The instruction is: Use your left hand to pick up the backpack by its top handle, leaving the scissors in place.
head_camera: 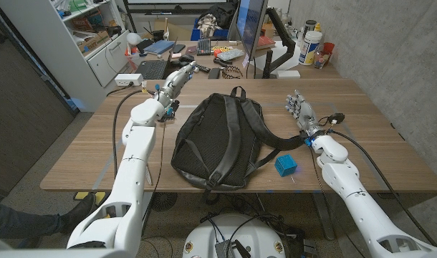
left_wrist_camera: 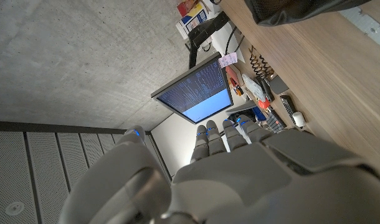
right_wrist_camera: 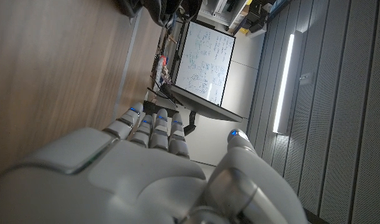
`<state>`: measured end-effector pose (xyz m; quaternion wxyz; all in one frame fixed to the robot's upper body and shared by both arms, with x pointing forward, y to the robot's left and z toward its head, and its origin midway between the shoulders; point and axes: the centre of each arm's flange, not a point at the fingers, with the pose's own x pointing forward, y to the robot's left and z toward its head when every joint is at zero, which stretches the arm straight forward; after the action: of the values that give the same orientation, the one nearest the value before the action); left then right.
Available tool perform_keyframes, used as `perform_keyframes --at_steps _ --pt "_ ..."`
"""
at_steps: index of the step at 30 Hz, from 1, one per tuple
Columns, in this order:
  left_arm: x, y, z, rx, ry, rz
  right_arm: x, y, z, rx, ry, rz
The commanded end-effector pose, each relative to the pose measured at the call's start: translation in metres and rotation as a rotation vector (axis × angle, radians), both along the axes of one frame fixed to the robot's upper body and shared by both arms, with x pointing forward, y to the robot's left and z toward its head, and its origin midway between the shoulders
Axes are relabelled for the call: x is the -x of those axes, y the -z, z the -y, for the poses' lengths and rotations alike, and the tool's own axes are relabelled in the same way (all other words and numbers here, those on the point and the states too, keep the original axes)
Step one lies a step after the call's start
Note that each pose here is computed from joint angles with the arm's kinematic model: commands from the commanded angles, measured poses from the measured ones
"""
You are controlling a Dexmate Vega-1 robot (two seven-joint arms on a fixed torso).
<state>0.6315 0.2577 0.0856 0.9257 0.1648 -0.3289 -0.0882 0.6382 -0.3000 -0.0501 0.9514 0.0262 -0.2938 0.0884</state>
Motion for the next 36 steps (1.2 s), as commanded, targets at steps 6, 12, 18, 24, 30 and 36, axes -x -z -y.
perform_keyframes --at_steps 6,12,18,24,30,36 --pt "0.007 -0.017 0.016 -0.106 -0.085 0.044 0.003 0.005 0.002 -0.012 0.017 0.007" --pt "0.009 -0.021 0.017 -0.112 -0.087 0.056 0.006 0.005 0.002 -0.016 0.017 0.01" --pt "0.011 -0.027 0.02 -0.127 -0.094 0.069 0.008 0.004 0.003 -0.017 0.017 0.012" --pt "0.011 -0.032 0.024 -0.15 -0.106 0.077 0.008 0.003 0.003 -0.018 0.017 0.015" --pt "0.009 -0.037 0.029 -0.189 -0.127 0.079 0.006 0.003 0.001 -0.02 0.013 0.013" --pt "0.008 -0.043 0.032 -0.227 -0.151 0.09 0.005 0.003 0.0 -0.027 0.013 0.017"
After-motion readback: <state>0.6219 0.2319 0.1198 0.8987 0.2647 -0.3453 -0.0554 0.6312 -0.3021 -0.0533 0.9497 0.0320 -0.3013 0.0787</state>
